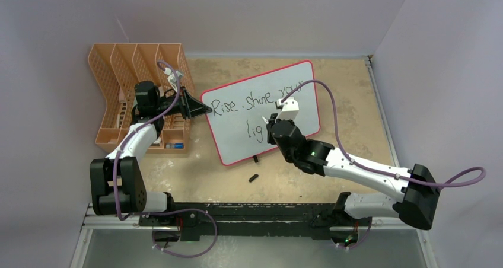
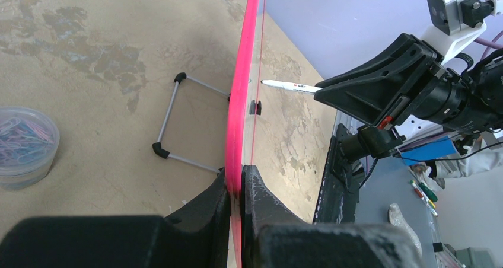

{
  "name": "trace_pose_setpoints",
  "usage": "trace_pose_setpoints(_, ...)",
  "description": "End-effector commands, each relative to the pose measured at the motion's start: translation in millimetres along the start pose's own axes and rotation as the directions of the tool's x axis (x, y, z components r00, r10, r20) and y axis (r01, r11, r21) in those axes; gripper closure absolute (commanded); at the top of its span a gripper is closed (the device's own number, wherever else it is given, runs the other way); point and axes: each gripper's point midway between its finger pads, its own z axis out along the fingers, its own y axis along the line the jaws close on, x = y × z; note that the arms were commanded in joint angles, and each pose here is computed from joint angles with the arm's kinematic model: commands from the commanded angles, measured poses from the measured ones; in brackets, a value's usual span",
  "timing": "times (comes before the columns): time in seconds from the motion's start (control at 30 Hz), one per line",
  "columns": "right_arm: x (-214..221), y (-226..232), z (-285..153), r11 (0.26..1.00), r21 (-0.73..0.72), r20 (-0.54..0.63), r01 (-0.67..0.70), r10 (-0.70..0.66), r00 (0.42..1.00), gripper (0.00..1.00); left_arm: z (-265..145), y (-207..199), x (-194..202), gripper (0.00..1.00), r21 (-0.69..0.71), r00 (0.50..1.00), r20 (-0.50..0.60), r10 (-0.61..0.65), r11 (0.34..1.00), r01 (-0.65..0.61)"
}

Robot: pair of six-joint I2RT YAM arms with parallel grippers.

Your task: Write a sentence on the whiteboard

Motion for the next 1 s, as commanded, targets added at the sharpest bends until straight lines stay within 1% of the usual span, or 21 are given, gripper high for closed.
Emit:
trace_pose_setpoints(0.0, -27.3, 6.0, 1.5, 0.999, 0.000, 0.065, -0.037, 0.037, 0.997, 1.00, -2.0, 1.8, -13.6, 1.00, -0.028, 0.998, 0.029, 0.047, 0.999, -0.046)
trace_pose_setpoints(0.4, -13.6, 3.7, 5.7, 0.999, 0.004, 0.020, -0.033, 0.033, 0.999, 1.00, -2.0, 1.6, -13.9, 1.00, -0.028, 0.998, 0.030, 0.048, 0.998, -0.048)
trace_pose_setpoints(0.57, 0.4, -1.3, 3.3, 1.000, 0.016, -0.033, -0.024, 0.024, 0.999, 1.00, -2.0, 1.6, -13.9, 1.00, -0.028, 0.998, 0.030, 0.048, 0.998, -0.047)
trace_pose_setpoints(0.97, 24.8, -11.8, 0.1, 0.999, 0.042, -0.101, -0.027, 0.031, 0.994, 1.00, -2.1, 1.5, -13.4, 1.00, -0.028, 0.998, 0.029, 0.047, 0.999, -0.046)
